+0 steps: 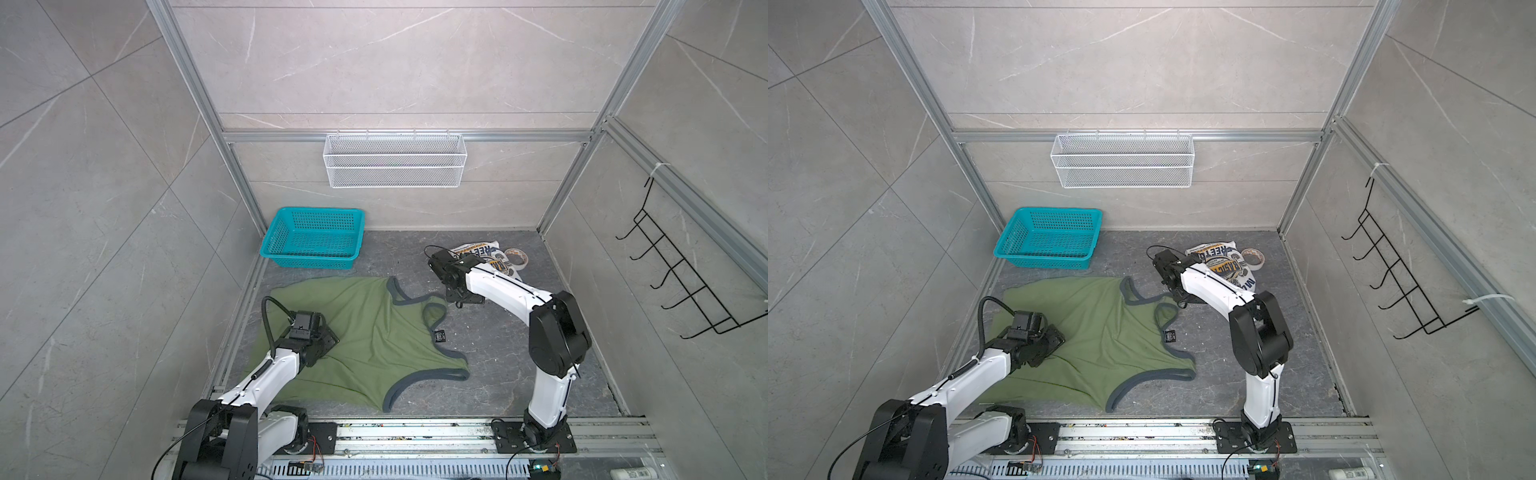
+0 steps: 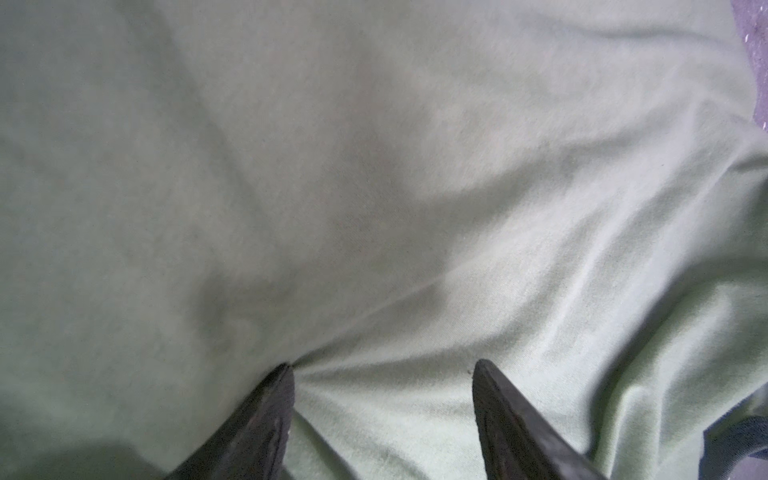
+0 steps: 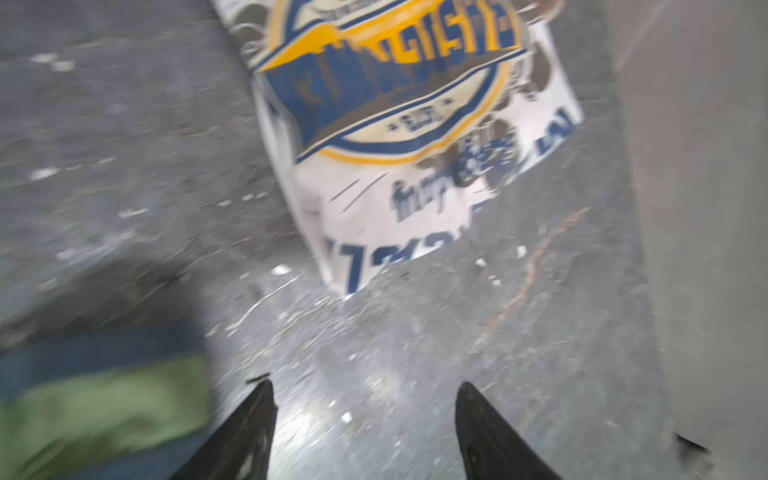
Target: Fold and stack the tank tops
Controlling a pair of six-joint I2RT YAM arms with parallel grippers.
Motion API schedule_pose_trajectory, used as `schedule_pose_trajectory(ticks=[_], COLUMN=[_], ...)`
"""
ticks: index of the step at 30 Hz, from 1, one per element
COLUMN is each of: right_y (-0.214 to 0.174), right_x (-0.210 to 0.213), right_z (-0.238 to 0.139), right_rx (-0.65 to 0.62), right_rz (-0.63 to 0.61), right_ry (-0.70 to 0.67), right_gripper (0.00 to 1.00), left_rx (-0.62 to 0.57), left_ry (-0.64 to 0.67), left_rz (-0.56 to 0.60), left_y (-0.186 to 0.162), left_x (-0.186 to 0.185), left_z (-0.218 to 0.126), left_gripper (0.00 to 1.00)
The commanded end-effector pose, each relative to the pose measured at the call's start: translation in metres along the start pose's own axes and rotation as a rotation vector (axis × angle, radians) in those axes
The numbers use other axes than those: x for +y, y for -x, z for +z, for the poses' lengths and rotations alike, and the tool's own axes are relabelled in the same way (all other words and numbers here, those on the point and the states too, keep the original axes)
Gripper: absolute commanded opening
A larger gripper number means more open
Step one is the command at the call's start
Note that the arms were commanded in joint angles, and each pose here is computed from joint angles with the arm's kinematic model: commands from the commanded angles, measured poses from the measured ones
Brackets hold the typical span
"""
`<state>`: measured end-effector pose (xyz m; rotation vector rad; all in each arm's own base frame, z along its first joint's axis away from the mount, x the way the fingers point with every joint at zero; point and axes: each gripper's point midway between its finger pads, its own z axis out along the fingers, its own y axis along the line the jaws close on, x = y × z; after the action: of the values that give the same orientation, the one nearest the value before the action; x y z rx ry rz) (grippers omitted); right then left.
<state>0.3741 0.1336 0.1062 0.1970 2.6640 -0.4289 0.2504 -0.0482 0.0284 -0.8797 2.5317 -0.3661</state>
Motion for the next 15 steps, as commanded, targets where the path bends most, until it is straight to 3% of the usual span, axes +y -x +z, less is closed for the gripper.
schedule_pose_trajectory(ticks=[1,5,11,15], right_y=[-0.005,-0.014,-0.02,-0.023], right_x=[0.05,0.081,0.11,0.111], right_z=[-0.023,-0.022,-0.005,0.011], right_rx=[-0.015,0.028,0.07,0.091], right_rz=[-0.038,-0.068,-0.104,-0.115], right_ry=[0.244,0.299,0.276,0.213], right_gripper=[0.66,0.66,0.66,0.6], left_rx=[0.068,0.07,0.07,0.068], left_ry=[0.085,0.087,0.085,0.085], left_rz=[-0.02,-0.018,-0.019,-0.018], left_y=[-0.019,-0.02,-0.02,-0.02], left_x=[0.025,0.025,0.026,0.025], left_z=[0.006,0.006,0.006,0.006], left_gripper=[0.71,0.71,0.72,0.72])
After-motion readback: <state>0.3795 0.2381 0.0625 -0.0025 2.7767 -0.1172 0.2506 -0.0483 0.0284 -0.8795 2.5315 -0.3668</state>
